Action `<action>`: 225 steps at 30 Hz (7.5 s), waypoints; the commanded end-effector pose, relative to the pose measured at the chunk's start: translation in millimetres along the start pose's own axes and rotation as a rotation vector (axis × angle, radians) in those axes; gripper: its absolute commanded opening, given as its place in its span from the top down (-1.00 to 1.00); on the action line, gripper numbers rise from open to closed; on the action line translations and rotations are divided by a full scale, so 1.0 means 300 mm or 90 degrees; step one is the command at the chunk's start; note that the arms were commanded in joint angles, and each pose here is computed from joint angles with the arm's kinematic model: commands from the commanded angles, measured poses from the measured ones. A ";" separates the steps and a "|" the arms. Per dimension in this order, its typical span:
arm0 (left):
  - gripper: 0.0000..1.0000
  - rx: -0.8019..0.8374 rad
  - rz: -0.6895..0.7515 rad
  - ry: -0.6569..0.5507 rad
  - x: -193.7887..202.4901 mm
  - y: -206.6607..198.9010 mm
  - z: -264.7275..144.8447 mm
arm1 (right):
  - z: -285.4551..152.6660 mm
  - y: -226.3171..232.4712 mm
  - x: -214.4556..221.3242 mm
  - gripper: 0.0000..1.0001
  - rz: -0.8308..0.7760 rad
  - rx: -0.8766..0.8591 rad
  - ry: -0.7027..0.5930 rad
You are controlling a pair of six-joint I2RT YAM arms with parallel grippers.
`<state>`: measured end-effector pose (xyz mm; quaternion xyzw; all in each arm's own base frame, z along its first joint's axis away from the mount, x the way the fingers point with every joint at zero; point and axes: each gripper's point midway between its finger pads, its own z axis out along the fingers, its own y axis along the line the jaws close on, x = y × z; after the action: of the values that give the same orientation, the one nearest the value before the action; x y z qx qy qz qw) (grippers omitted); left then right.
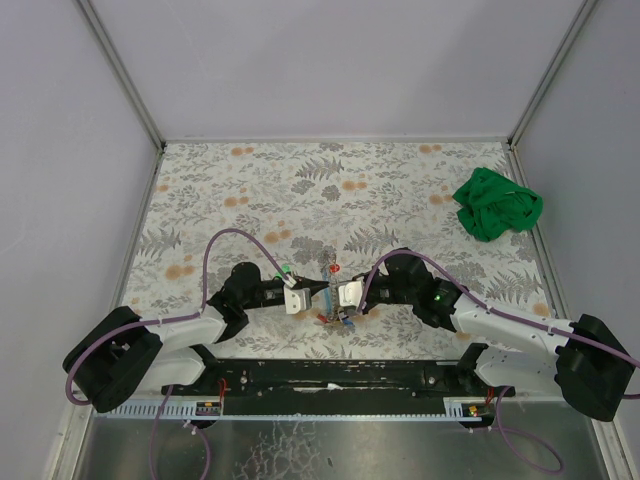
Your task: Put the keys on the keyring
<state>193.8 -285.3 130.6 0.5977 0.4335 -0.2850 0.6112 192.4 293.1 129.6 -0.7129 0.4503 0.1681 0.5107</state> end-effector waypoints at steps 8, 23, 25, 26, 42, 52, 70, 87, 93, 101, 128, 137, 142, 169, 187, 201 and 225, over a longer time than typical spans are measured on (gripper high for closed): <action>1.00 0.003 0.025 -0.026 -0.052 0.029 0.024 | -0.006 -0.087 -0.133 1.00 -0.038 0.047 -0.079; 1.00 0.002 0.025 -0.026 -0.054 0.029 0.025 | 0.011 -0.081 -0.171 1.00 -0.037 0.034 -0.114; 1.00 0.001 0.023 -0.025 -0.053 0.030 0.025 | 0.011 -0.077 -0.168 1.00 -0.037 0.030 -0.112; 1.00 -0.002 0.023 -0.024 -0.054 0.032 0.024 | 0.011 -0.076 -0.165 1.00 -0.038 0.029 -0.109; 1.00 -0.095 -0.069 -0.035 -0.074 0.106 0.016 | -0.007 -0.040 -0.078 1.00 -0.061 0.030 -0.043; 1.00 -0.144 -0.132 -0.045 -0.078 0.145 0.008 | -0.002 -0.031 -0.051 1.00 -0.076 0.037 -0.015; 1.00 -0.243 -0.239 -0.175 -0.172 0.209 -0.034 | 0.051 -0.010 -0.050 1.00 -0.077 0.022 -0.029; 0.77 -0.249 -0.291 -0.184 -0.136 0.163 -0.058 | 0.024 -0.069 -0.047 1.00 -0.103 0.064 -0.001; 0.58 -0.249 -0.290 -0.162 -0.119 0.153 -0.065 | 0.004 -0.087 -0.060 1.00 -0.119 0.069 0.006; 0.46 -0.202 -0.249 -0.096 -0.098 0.127 -0.050 | -0.012 -0.105 -0.070 1.00 -0.150 0.066 0.016; 0.48 -0.024 -0.214 -0.003 -0.006 0.050 0.057 | -0.023 -0.114 -0.121 1.00 -0.175 0.050 -0.010; 0.73 -0.002 -0.222 0.003 0.004 0.042 0.073 | -0.023 -0.114 -0.128 1.00 -0.175 0.050 -0.015; 1.00 0.000 -0.221 0.011 0.011 0.038 0.070 | -0.034 -0.116 -0.115 1.00 -0.173 0.057 -0.002; 1.00 -0.126 -0.307 -0.100 -0.078 0.152 0.034 | -0.017 -0.047 0.022 1.00 -0.082 0.087 0.050; 1.00 -0.128 -0.309 -0.079 -0.063 0.150 0.036 | -0.035 -0.135 -0.090 0.40 -0.012 0.192 -0.060; 1.00 -0.122 -0.310 -0.083 -0.070 0.145 0.039 | -0.009 -0.152 -0.056 0.50 0.010 0.211 -0.039; 1.00 -0.143 -0.352 -0.164 -0.137 0.153 0.050 | 0.027 -0.096 0.032 1.00 -0.041 0.147 0.038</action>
<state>219.2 -299.8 146.6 0.3592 0.5895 -0.4475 0.5685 218.0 294.0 121.9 -0.6669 0.4746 0.0899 0.5674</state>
